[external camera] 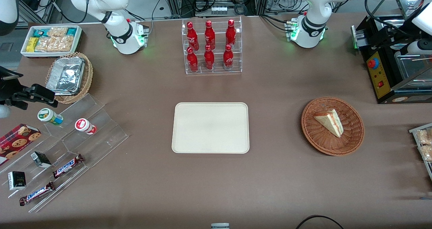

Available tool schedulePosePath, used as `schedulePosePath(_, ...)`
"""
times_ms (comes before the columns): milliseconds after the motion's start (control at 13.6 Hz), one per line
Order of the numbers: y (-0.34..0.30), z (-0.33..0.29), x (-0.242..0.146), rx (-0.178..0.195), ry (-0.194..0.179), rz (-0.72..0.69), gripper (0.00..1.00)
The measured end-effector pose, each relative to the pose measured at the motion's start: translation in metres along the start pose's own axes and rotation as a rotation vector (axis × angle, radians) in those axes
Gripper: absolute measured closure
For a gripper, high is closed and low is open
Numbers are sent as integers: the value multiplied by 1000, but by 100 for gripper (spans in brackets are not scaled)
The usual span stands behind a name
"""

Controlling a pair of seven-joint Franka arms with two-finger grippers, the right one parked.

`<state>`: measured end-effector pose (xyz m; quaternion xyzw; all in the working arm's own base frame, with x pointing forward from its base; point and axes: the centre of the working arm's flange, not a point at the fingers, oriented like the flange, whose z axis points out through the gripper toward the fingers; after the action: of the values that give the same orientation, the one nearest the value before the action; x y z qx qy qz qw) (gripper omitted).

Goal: Place sandwich from basket to tray
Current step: 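Move the left gripper toward the wicker basket holding the sandwich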

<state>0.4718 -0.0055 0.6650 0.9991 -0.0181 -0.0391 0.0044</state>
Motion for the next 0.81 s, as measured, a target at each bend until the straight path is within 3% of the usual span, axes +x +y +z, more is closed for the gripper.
schedulePosePath(367, -13, 3, 1, -7, -16, -25, 0)
schedulePosePath(661, -48, 52, 33, -17, -105, -111, 0)
schedulePosePath(807, -78, 84, 54, -25, -130, -177, 0)
